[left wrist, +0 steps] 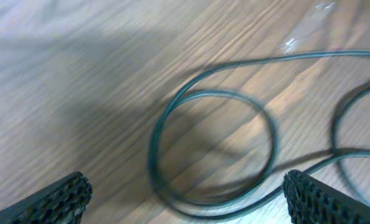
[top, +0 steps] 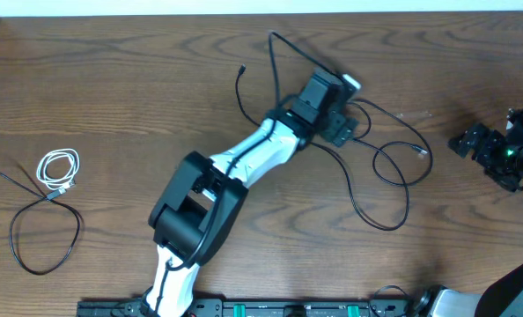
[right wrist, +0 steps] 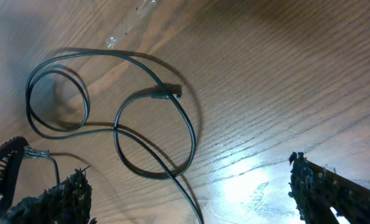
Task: Untangle cables
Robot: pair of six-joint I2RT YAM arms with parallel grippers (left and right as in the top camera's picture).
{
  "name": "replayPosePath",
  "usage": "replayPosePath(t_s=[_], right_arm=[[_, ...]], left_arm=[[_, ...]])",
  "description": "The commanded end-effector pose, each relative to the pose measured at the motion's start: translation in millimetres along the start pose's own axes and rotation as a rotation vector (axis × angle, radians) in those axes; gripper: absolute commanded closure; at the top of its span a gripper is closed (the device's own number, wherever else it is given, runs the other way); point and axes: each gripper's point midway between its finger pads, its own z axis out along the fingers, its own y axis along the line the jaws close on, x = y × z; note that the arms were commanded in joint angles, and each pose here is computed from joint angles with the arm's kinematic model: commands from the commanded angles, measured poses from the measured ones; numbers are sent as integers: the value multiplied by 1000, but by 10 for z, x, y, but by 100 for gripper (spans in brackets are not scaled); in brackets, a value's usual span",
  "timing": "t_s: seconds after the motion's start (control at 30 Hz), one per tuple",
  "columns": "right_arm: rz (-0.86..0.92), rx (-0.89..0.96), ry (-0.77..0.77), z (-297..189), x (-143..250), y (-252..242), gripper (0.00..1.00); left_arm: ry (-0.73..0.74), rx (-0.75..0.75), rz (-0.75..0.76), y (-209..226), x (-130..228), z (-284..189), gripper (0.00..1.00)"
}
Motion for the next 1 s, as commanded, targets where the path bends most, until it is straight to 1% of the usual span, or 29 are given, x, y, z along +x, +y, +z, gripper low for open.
replayPosePath(t_s=[0.0,0.17,0.3,0.5,0.73,0.97], right_arm=[[-20,-10,-15,-49,-37,35,1],[-19,-11,-15,-49,-38,37,1],[-20,-19,-14,-48,-35,52,1],[-20,-28,-13,-49,-33,69,1],[-20,-41,-11,-50,-29,89,1],[-20,-44,-11,-50,-29,95,1]], left_arm=[[-10,-31,7,36,14,80,1],[0,-100,-22,162,91,173,1],[37,-112,-27,185,267,309,1],[45,-177,-29,306,307,324,1],[123,-287,-35,552,530,297,1],[184,-310,-63,761,743,310,1]])
